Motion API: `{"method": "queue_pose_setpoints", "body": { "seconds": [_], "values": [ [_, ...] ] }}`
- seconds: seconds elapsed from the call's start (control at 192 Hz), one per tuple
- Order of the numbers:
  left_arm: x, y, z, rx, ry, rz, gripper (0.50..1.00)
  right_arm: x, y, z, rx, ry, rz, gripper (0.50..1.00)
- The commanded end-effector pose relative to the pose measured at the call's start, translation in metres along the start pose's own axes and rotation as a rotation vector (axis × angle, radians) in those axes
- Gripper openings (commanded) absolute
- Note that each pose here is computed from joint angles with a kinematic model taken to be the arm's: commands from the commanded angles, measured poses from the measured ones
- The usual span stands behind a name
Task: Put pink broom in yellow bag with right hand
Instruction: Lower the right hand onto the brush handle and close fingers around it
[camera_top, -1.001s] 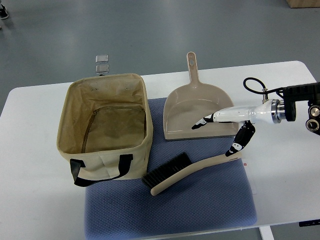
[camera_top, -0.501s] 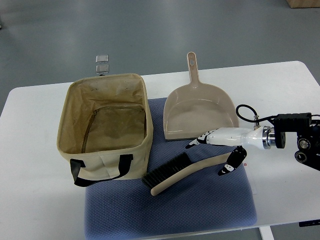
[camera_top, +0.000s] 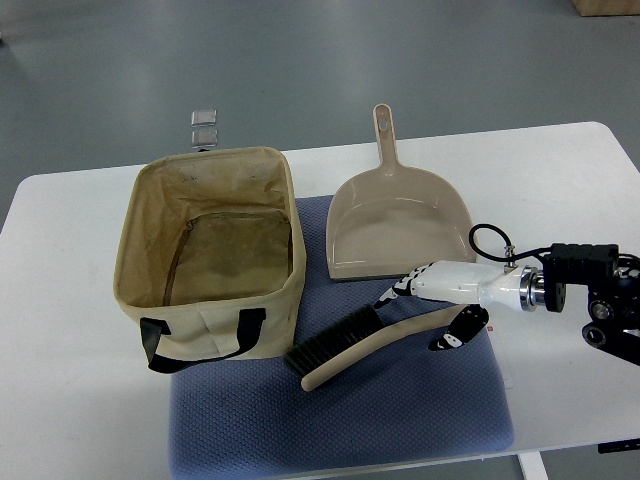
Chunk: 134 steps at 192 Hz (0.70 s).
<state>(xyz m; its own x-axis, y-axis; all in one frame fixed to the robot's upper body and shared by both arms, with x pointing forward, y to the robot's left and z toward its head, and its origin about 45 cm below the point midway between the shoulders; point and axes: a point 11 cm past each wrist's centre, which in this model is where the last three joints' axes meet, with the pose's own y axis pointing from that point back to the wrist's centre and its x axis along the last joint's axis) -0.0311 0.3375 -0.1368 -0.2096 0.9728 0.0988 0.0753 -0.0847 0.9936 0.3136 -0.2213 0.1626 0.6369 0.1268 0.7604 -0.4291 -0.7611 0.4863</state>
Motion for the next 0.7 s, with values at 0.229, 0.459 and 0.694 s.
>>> {"method": "queue_pose_setpoints", "body": {
  "seconds": [0.229,0.459,0.694],
  "values": [
    [0.0000,0.0000,-0.0002,0.000,0.000,0.000,1.000,-0.0028,-0.0013,0.0019,-0.013,0.001,0.015,0.725],
    [0.0000,0.0000,-0.0002,0.000,0.000,0.000,1.000,-0.0061,-0.0016,0.0016,-0.013,0.000,0.012,0.660],
    [0.0000,0.0000,-0.0002,0.000,0.001,0.000,1.000,-0.0084,-0.0019,0.0014,-0.013,0.011,0.008,0.619]
  ]
}}
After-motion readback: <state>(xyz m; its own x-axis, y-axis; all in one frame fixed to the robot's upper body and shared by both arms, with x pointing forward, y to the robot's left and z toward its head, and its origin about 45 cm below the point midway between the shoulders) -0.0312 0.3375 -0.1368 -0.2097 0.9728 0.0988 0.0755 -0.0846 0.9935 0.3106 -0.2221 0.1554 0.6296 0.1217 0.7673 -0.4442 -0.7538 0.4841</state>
